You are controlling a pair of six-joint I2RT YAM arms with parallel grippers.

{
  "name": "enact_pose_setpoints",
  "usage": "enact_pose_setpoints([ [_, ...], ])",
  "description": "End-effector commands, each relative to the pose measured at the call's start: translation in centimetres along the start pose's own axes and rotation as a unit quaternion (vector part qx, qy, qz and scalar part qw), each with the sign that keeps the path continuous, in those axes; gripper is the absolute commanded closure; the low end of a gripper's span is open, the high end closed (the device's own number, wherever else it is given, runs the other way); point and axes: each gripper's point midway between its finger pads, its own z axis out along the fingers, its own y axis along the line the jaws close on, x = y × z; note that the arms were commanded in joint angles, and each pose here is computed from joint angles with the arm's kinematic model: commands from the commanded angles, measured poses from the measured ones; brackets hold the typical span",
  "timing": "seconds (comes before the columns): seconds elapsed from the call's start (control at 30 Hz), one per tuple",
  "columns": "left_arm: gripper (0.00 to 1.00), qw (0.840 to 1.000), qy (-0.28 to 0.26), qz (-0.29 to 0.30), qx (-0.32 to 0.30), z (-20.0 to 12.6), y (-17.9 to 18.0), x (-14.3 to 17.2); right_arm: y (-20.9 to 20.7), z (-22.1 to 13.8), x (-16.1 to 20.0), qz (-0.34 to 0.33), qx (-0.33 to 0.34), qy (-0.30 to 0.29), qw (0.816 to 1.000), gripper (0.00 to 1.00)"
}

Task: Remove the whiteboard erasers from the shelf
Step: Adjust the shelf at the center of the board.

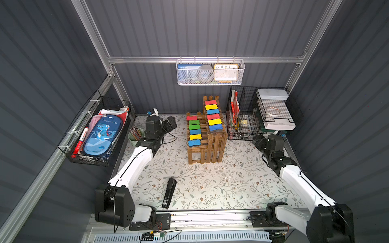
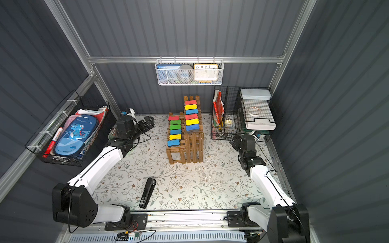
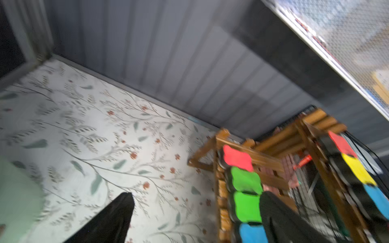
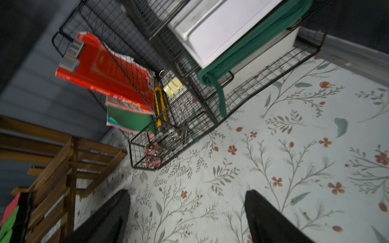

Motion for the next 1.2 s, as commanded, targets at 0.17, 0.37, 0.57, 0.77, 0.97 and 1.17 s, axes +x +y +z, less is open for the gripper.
enact_pose_setpoints([
  [0.17, 0.31, 0.986, 0.114, 0.060, 0.105, -1.5, -7.2, 9.0, 2.4, -1.1, 3.5, -0.090, -0.019, 0.055, 0.994, 0.23],
  [0.37, 0.39, 0.973, 0.139, 0.121, 0.137, -1.5, -12.1, 12.4, 2.8, -1.2, 4.0, -0.092, -0.029, 0.063, 0.993, 0.28],
  [0.57, 0.42, 0.966, 0.146, 0.157, 0.142, -2.6, -14.0, 14.1, 3.2, -1.3, 4.4, -0.093, -0.035, 0.067, 0.993, 0.28],
  [0.77, 0.44, 0.961, 0.153, 0.163, 0.159, -3.5, -15.6, 15.5, 3.7, -1.4, 4.4, -0.097, -0.040, 0.067, 0.992, 0.29],
  [0.97, 0.45, 0.954, 0.169, 0.168, 0.180, -4.1, -17.6, 17.5, 4.2, -1.8, 3.8, -0.091, -0.041, 0.063, 0.993, 0.28],
  [1.17, 0.46, 0.950, 0.171, 0.169, 0.202, -5.2, -19.8, 17.5, 4.4, -2.5, 3.0, -0.088, -0.029, 0.062, 0.994, 0.29],
])
